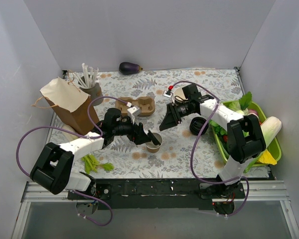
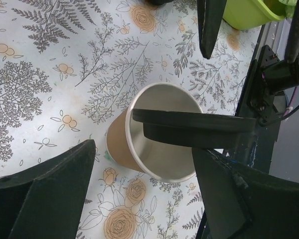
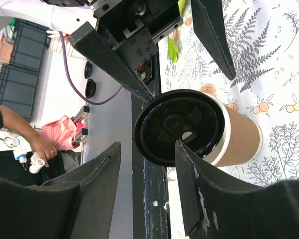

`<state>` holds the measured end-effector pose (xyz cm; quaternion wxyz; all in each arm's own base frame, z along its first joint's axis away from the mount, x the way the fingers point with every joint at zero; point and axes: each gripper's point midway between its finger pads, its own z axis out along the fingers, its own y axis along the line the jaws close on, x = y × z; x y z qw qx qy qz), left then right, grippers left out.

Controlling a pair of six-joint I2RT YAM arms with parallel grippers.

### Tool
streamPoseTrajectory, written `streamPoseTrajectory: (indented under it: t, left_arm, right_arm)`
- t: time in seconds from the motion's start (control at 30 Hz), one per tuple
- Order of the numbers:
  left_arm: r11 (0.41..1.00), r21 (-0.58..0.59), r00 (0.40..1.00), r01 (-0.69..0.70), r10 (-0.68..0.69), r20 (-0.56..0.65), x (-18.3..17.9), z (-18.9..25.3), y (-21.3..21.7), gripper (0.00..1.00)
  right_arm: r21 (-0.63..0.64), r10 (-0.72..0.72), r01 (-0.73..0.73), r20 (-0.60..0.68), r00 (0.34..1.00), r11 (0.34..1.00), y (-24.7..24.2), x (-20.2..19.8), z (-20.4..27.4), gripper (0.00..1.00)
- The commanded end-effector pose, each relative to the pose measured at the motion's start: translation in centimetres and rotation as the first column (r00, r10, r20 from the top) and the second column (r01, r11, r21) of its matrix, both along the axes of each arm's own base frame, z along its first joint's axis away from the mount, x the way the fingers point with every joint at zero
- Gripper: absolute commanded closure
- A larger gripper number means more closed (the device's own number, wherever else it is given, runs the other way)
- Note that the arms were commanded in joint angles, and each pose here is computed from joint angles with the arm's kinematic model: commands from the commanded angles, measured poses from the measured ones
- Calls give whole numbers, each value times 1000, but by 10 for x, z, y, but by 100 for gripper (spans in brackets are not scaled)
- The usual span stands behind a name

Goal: Pack the takeout coffee

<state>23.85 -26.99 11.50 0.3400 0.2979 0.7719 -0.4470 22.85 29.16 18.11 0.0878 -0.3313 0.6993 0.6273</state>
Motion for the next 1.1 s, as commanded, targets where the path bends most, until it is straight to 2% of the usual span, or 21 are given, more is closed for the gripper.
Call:
streamPoseTrajectory:
  t: [0.0,0.1,0.27,0.33,0.47,0.73,0.9,1.07]
  left_arm:
    - [999,-34,999,23,-21,47,6,18,-9,22]
    - [999,-37,998,30,-28,50,6,19,-12,22]
    - [999,-40,998,32,-30,54,9,22,-16,22]
    - [999,-38,998,34,-32,51,9,21,-16,22]
    - [999,-38,998,33,-31,47,9,20,-16,22]
    - [999,-41,999,33,-31,44,9,21,-17,22]
    - [999,-42,999,32,-30,43,10,21,-18,22]
    - [999,-44,999,30,-28,44,11,22,-18,22]
  right_arm:
    - [-24,20,-18,85,996,1000,-3,-14,6,42]
    - [-56,21,-15,103,994,998,0,-18,4,35]
    - [-87,22,-11,125,992,996,5,-19,2,30]
    - [-101,18,-4,132,991,995,6,-16,0,30]
    - [-152,-7,29,144,990,988,5,-7,-13,37]
    - [-159,-13,34,129,992,987,7,-4,-15,46]
    - [-87,18,-7,128,992,996,12,-9,2,37]
    - [-110,10,5,136,991,994,10,-7,-5,34]
